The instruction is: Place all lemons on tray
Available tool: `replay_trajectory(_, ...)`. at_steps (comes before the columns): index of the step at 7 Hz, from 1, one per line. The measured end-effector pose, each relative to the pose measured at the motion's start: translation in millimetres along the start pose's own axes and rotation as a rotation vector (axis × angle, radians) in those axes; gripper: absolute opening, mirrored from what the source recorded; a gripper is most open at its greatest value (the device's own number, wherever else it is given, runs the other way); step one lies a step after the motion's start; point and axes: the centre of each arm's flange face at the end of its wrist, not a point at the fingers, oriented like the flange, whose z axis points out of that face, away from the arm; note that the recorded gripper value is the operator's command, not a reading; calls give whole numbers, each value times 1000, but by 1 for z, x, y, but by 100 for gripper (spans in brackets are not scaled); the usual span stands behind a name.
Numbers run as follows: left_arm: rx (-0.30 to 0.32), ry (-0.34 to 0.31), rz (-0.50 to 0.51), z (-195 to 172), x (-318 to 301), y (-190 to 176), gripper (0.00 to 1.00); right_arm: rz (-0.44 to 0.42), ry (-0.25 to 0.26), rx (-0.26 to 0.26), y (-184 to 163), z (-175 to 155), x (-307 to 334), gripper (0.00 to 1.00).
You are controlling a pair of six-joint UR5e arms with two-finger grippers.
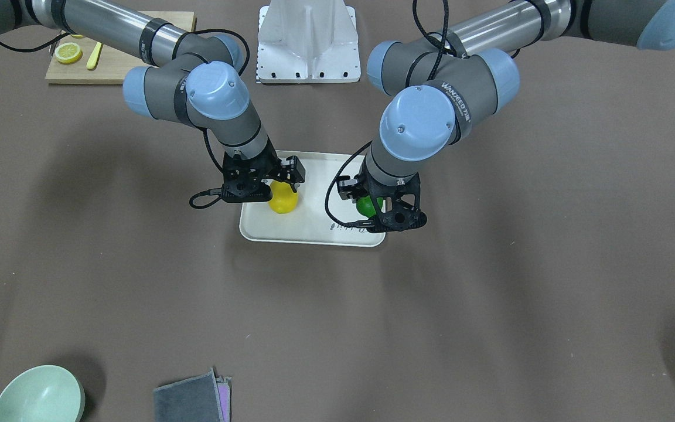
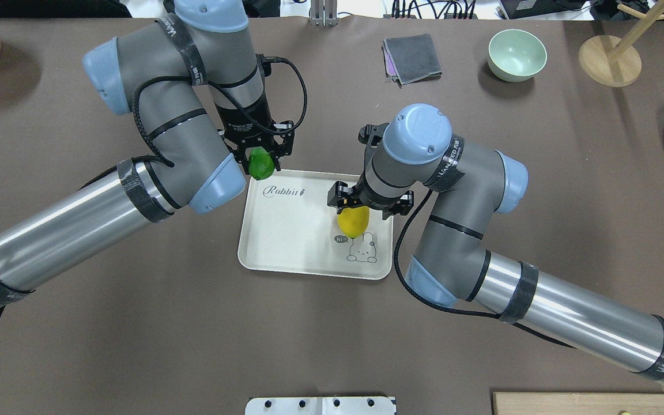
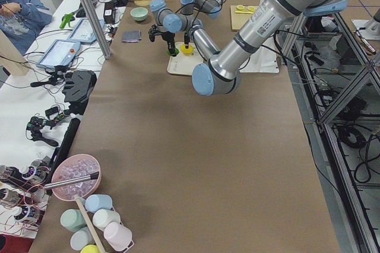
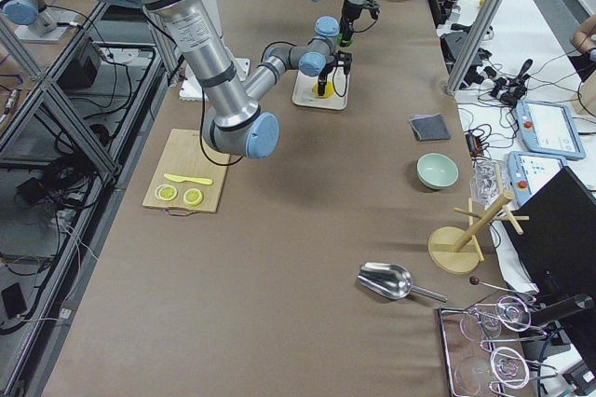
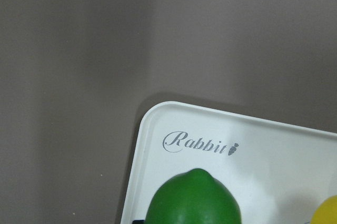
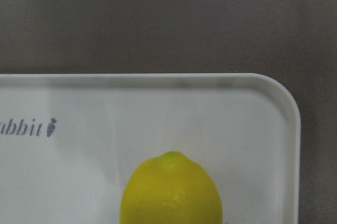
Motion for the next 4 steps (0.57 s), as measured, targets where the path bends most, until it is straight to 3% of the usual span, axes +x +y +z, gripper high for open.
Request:
replay_trajectory(2, 26, 7, -7, 37, 3, 11, 0, 54, -3, 26, -35, -41, 67, 100)
replay_trajectory(4, 47, 12, -21, 66, 8, 16, 95, 73, 8, 54, -55, -95, 175, 100)
